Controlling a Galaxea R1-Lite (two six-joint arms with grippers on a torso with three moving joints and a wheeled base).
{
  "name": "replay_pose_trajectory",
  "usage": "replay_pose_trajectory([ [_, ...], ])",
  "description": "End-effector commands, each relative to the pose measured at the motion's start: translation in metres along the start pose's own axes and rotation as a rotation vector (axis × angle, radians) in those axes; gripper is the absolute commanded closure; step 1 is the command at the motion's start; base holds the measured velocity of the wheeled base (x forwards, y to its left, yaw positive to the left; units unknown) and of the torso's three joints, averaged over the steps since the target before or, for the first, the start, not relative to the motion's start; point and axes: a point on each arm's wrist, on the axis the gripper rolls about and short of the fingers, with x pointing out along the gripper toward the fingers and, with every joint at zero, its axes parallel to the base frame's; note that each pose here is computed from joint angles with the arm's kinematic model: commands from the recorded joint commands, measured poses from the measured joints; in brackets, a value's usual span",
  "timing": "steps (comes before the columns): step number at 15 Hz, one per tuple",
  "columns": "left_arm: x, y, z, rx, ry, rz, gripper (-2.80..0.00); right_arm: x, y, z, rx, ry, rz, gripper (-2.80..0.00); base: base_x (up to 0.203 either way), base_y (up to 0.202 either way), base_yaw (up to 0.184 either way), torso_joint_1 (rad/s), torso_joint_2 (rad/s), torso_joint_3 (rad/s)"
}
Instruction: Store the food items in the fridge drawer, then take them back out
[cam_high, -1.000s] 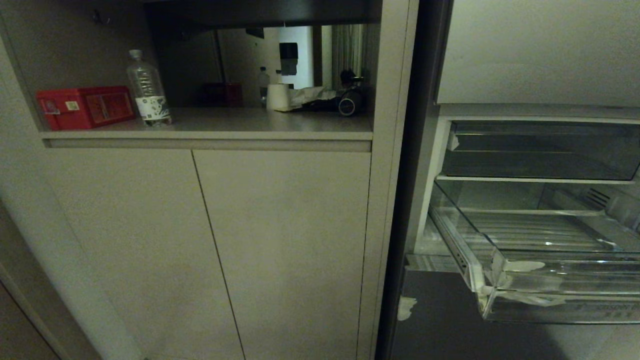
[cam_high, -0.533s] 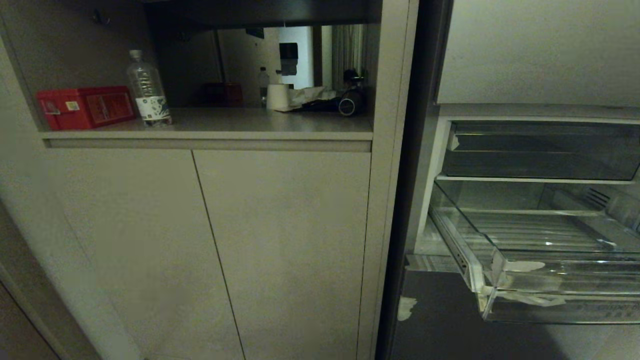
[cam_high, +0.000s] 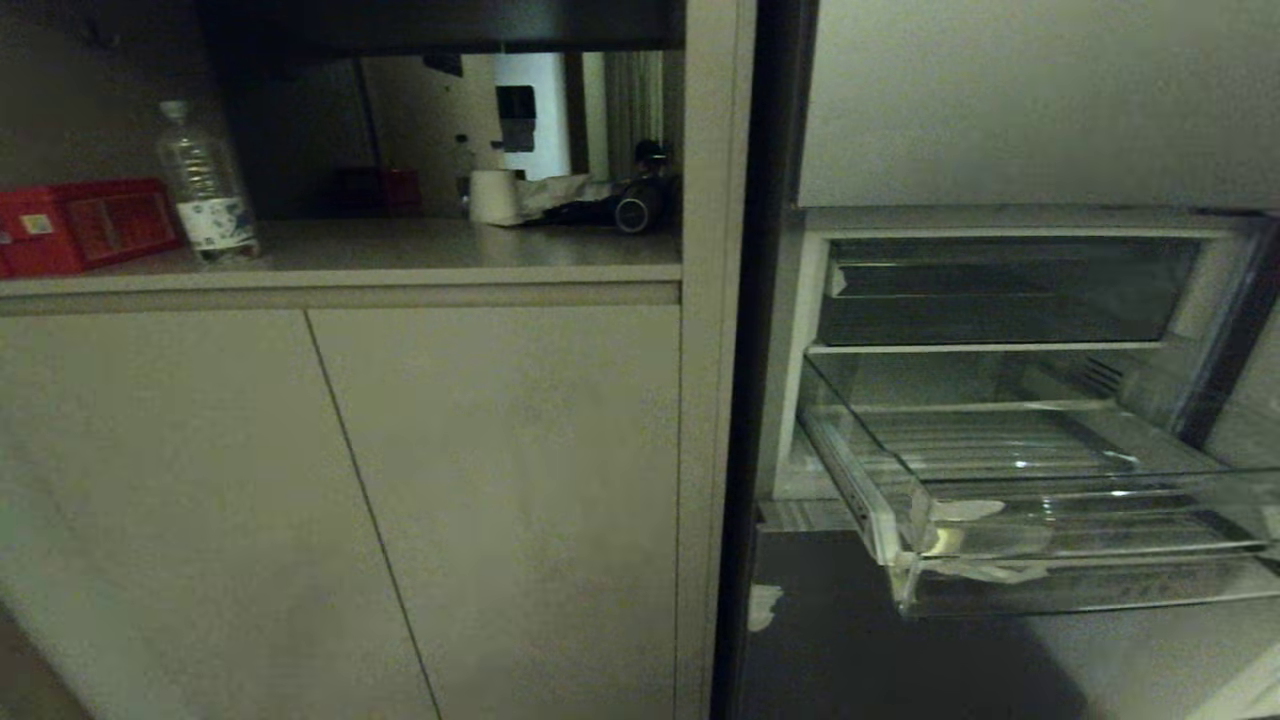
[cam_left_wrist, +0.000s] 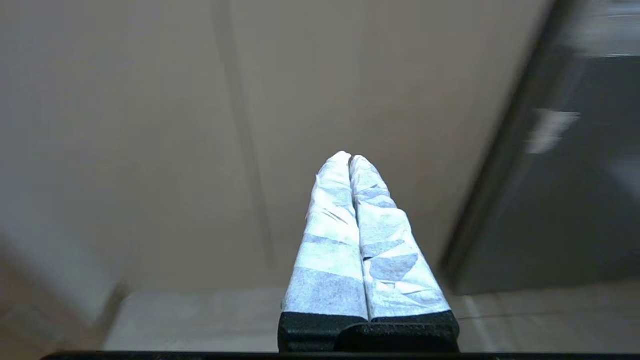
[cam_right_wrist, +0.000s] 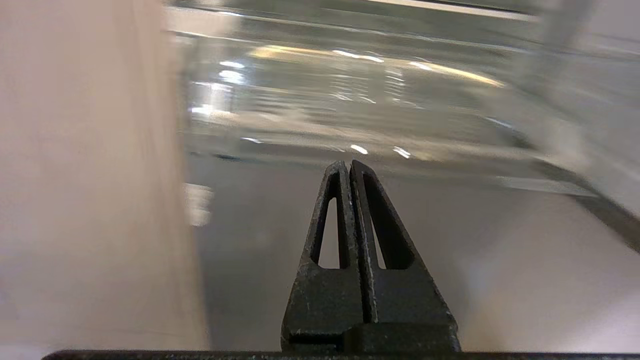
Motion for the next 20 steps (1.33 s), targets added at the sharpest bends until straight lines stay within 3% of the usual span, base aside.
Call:
replay_pose_trajectory([
  [1, 0.0001, 0.0000, -0.0004, -0.001, 0.002, 0.001, 0.00, 0.0017, 0.0006, -0.0085, 0.001, 0.028, 0.000, 0.00, -0.002, 0.004, -0.176, 0.007, 0.00, 0.007],
  [20, 0.0001, 0.0000, -0.0002, 0.000, 0.002, 0.001, 0.00, 0.0017, 0.0006, -0.0084, 0.009, 0.028, 0.000, 0.00, 0.000, 0.009, -0.176, 0.002, 0.00, 0.003],
])
